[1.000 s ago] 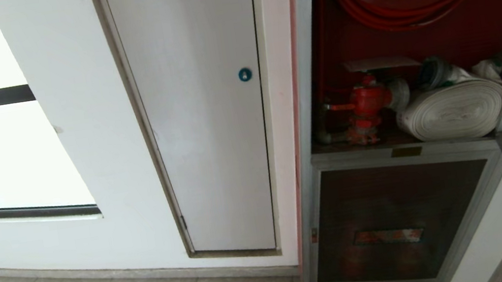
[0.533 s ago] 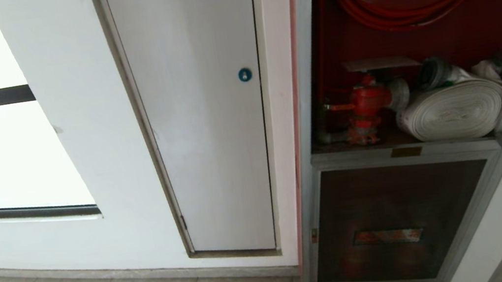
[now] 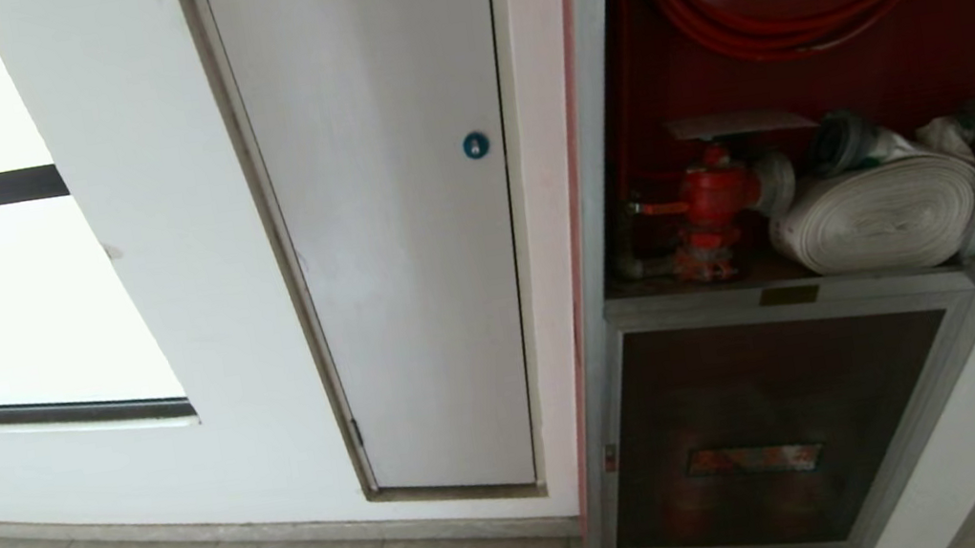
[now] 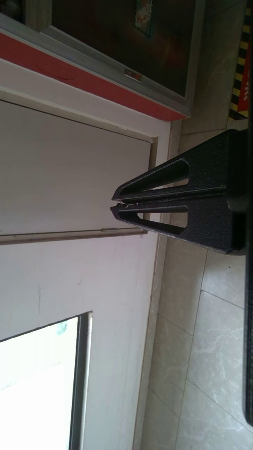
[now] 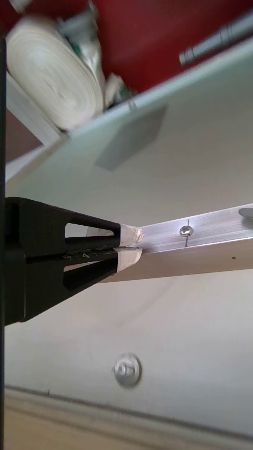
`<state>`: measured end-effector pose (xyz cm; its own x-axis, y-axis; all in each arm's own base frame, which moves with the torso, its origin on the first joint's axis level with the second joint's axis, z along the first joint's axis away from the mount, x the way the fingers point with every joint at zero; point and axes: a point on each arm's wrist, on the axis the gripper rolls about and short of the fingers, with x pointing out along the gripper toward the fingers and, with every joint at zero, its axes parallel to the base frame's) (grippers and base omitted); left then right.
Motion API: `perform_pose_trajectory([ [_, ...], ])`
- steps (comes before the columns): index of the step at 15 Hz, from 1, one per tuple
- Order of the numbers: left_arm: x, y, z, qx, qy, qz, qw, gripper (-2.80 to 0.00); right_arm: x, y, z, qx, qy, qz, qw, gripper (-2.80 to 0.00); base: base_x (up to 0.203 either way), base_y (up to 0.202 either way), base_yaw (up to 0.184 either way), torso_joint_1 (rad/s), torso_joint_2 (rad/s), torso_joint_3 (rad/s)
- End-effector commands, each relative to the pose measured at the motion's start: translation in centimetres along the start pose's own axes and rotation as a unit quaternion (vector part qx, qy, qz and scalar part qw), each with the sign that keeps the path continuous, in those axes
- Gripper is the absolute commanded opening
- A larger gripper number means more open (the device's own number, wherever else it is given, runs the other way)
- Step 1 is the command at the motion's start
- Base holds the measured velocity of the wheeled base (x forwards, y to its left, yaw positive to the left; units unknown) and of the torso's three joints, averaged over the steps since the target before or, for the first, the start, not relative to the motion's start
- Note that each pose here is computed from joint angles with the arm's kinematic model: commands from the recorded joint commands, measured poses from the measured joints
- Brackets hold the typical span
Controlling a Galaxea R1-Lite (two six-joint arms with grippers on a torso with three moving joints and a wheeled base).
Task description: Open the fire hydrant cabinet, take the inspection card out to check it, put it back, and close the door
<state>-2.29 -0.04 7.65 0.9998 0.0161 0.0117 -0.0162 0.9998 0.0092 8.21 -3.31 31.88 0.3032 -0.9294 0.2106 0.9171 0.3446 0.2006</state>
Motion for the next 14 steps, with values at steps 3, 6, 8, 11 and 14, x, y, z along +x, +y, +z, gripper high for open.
perform_pose_trajectory([
  [3, 0.0, 0.0, -0.1, 0.000, 0.003, 0.001, 1.0000, -2.80, 1.0, 0.7, -0.4, -0.015, 0.002, -0.027, 1.000, -2.80, 0.000, 0.000, 0.000, 0.000, 0.00, 0.000],
  [6, 0.0, 0.0, -0.1, 0.000, 0.002, 0.001, 1.0000, -2.80, 2.0, 1.2, -0.9, -0.021, 0.002, -0.046, 0.999, -2.80, 0.000, 0.000, 0.000, 0.000, 0.00, 0.000],
  [8, 0.0, 0.0, -0.1, 0.000, 0.003, 0.000, 1.0000, -2.80, 2.8, 1.6, -1.4, -0.027, 0.005, -0.052, 0.998, -2.80, 0.000, 0.000, 0.000, 0.000, 0.00, 0.000],
  [11, 0.0, 0.0, -0.1, 0.000, 0.003, 0.000, 1.0000, -2.80, 3.9, 1.7, -1.9, -0.035, 0.004, -0.067, 0.997, -2.80, 0.000, 0.000, 0.000, 0.000, 0.00, 0.000],
  [14, 0.0, 0.0, -0.1, 0.000, 0.003, 0.000, 1.0000, -2.80, 5.2, 1.2, -2.3, -0.039, 0.001, -0.073, 0.997, -2.80, 0.000, 0.000, 0.000, 0.000, 0.00, 0.000],
])
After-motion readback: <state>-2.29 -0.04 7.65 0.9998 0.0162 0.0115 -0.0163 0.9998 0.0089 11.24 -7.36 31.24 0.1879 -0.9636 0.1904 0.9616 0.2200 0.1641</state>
